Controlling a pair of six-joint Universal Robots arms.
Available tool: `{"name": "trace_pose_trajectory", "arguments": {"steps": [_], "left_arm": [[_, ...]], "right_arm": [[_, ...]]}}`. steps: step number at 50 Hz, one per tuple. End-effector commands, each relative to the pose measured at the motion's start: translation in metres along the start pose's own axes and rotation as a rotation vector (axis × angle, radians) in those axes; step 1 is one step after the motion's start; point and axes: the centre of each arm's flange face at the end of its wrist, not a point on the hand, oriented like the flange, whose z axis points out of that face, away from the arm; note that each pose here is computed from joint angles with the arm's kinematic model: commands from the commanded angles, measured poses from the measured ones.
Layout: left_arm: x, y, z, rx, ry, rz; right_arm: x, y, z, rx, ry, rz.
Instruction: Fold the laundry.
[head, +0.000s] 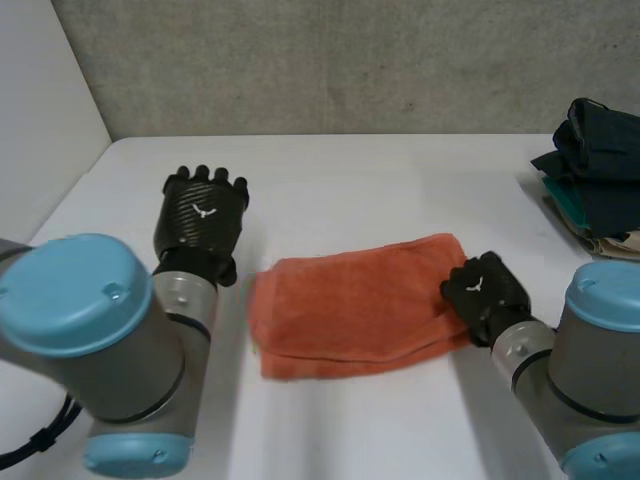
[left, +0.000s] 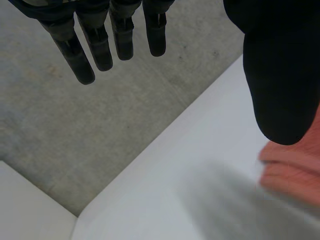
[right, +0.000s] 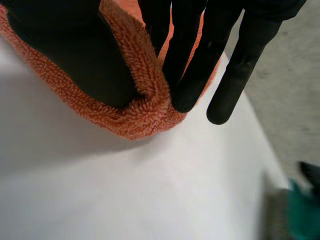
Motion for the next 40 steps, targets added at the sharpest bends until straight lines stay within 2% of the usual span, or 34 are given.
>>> {"name": "trace_pose_trajectory", "arguments": {"steps": [1, 6, 9, 13, 18, 22, 25, 26, 33, 36, 40], "left_arm": [[-0.017, 0.001, -0.007, -0.010, -0.036, 0.002], [-0.021, 0.003, -0.007, -0.019, -0.045, 0.002], [-0.024, 0.003, -0.007, -0.019, -0.053, -0.003], [-0.023, 0.004, -0.009, -0.020, -0.048, -0.013], [-0.019, 0.001, -0.008, 0.003, -0.010, -0.018], [-0.016, -0.006, -0.004, 0.043, 0.031, -0.028], [-0.012, -0.018, 0.001, 0.095, 0.063, -0.060], [-0.012, -0.021, 0.003, 0.109, 0.069, -0.075], [0.017, -0.042, 0.021, 0.186, 0.231, -0.305], [0.041, -0.038, 0.023, 0.142, 0.328, -0.381], [0.064, -0.023, 0.021, 0.025, 0.383, -0.374]], "right_arm": [[0.013, -0.031, 0.003, 0.081, 0.127, -0.239], [-0.032, -0.098, -0.015, 0.388, 0.078, -0.314], [-0.078, -0.116, -0.025, 0.535, -0.043, -0.347], [-0.120, -0.115, -0.037, 0.614, -0.180, -0.385], [-0.130, -0.111, -0.042, 0.616, -0.234, -0.363], [-0.117, -0.116, -0.043, 0.610, -0.248, -0.206], [-0.061, -0.126, -0.035, 0.582, -0.163, 0.031], [-0.032, -0.124, -0.031, 0.561, -0.131, 0.167], [0.019, -0.090, -0.011, 0.328, -0.154, 0.626], [0.031, -0.082, -0.005, 0.260, -0.154, 0.697], [0.030, -0.075, 0.003, 0.172, -0.204, 0.716]]}}
